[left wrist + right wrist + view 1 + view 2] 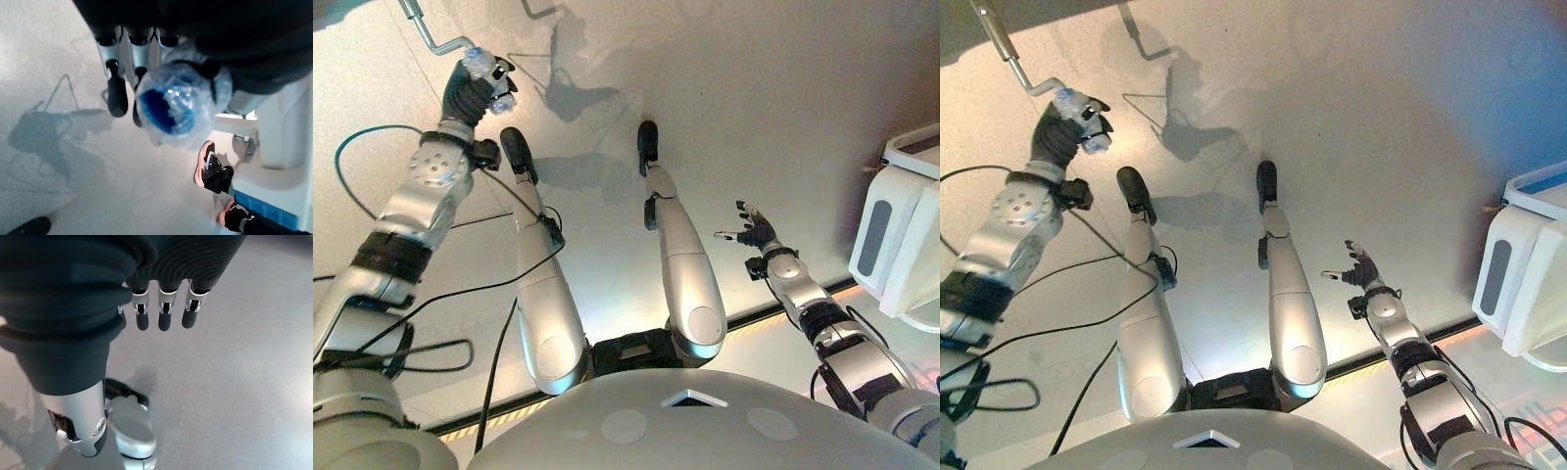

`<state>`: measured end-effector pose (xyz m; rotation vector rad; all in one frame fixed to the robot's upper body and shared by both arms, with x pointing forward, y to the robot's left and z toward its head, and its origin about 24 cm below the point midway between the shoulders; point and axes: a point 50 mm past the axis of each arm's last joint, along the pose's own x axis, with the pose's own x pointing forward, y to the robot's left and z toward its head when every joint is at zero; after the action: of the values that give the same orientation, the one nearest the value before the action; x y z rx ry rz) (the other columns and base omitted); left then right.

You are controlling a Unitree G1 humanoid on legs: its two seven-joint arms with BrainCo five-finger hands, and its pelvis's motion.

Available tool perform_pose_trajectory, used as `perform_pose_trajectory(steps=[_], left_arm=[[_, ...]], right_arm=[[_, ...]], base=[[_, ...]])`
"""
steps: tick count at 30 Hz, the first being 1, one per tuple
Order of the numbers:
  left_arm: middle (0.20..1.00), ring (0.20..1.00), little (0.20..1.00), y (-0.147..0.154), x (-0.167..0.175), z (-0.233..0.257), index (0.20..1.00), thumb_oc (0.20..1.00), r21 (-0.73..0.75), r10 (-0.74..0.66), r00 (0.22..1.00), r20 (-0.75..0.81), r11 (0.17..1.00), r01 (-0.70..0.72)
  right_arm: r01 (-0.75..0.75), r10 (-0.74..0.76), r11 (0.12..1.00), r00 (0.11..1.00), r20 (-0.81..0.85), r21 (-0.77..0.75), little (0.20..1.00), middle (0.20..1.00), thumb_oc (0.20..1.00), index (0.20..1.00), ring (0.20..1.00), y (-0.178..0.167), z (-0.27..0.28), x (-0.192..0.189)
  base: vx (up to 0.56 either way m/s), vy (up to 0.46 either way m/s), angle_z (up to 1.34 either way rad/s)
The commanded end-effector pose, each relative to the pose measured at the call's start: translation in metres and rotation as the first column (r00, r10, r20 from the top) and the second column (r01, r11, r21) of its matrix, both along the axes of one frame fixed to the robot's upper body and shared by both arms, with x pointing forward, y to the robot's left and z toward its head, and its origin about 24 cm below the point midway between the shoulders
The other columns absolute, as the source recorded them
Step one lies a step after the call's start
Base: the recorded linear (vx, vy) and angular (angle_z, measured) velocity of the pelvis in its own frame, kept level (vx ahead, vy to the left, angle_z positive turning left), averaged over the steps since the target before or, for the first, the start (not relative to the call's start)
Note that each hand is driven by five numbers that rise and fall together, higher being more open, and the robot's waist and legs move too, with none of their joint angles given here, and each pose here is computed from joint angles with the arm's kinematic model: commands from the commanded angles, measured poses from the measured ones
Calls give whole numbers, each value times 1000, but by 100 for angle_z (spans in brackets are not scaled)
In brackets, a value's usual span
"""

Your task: Raise the hospital bed

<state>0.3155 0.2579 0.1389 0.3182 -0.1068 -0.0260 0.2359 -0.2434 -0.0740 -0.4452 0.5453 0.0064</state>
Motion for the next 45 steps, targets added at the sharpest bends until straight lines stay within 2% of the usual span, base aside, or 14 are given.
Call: perform_pose_trajectory(steps=[1, 6, 12, 20, 21, 27, 31, 38, 41, 45], left_arm=[[200, 200, 200, -62, -32, 23, 200, 200, -29, -386, 906, 171, 918, 397], [200, 200, 200, -46, -48, 26, 200, 200, 13, -394, 908, 141, 918, 397], [200, 200, 200, -20, -61, 26, 200, 200, 60, -338, 935, 106, 941, 334], [200, 200, 200, 18, -58, 23, 200, 200, 132, -151, 983, 105, 982, 137], [200, 200, 200, 27, -53, 23, 200, 200, 134, -65, 988, 143, 990, 45], [200, 200, 200, 38, -35, 26, 200, 200, 137, 55, 980, 191, 987, -83], [200, 200, 200, 46, -10, 30, 200, 200, 144, 152, 969, 194, 973, -182], [200, 200, 200, 42, 38, 41, 200, 200, 178, 235, 963, 131, 950, -256], [200, 200, 200, 44, 47, 46, 200, 200, 220, 256, 960, 110, 936, -274], [200, 200, 200, 39, 64, 37, 200, 200, 202, 307, 951, 23, 931, -305]], right_arm=[[68, -72, 995, 996, -61, -68, 1000, 1000, 1000, 1000, 1000, -36, -5, -26], [89, -96, 993, 991, -89, -76, 1000, 1000, 1000, 1000, 1000, -44, -8, -33], [115, -122, 991, 987, -104, -74, 1000, 1000, 1000, 1000, 1000, -51, -9, -39], [110, -115, 992, 988, -98, -57, 1000, 1000, 1000, 1000, 1000, -51, -8, -38], [113, -116, 993, 990, -80, -39, 1000, 1000, 1000, 1000, 1000, -47, -6, -32], [78, -79, 997, 995, -67, -24, 1000, 1000, 1000, 1000, 1000, -36, -5, -25], [61, -61, 998, 997, -53, -8, 1000, 1000, 1000, 1000, 1000, -29, -2, -16], [8, -7, 999, 1000, -19, 46, 1000, 1000, 1000, 1000, 1000, -8, 4, 1], [-7, 7, 998, 1000, 0, 59, 1000, 1000, 1000, 1000, 1000, -4, 7, 6], [-47, 45, 996, 999, 26, 73, 1000, 1000, 1000, 1000, 1000, 6, 14, 18]], base=[[-9, 76, 16], [-19, 99, 17], [-28, 144, 16], [8, 114, 16], [17, 102, 34], [72, 78, 19], [34, 35, 13], [23, 43, 4], [-3, 5, -1], [-13, -4, -12]])
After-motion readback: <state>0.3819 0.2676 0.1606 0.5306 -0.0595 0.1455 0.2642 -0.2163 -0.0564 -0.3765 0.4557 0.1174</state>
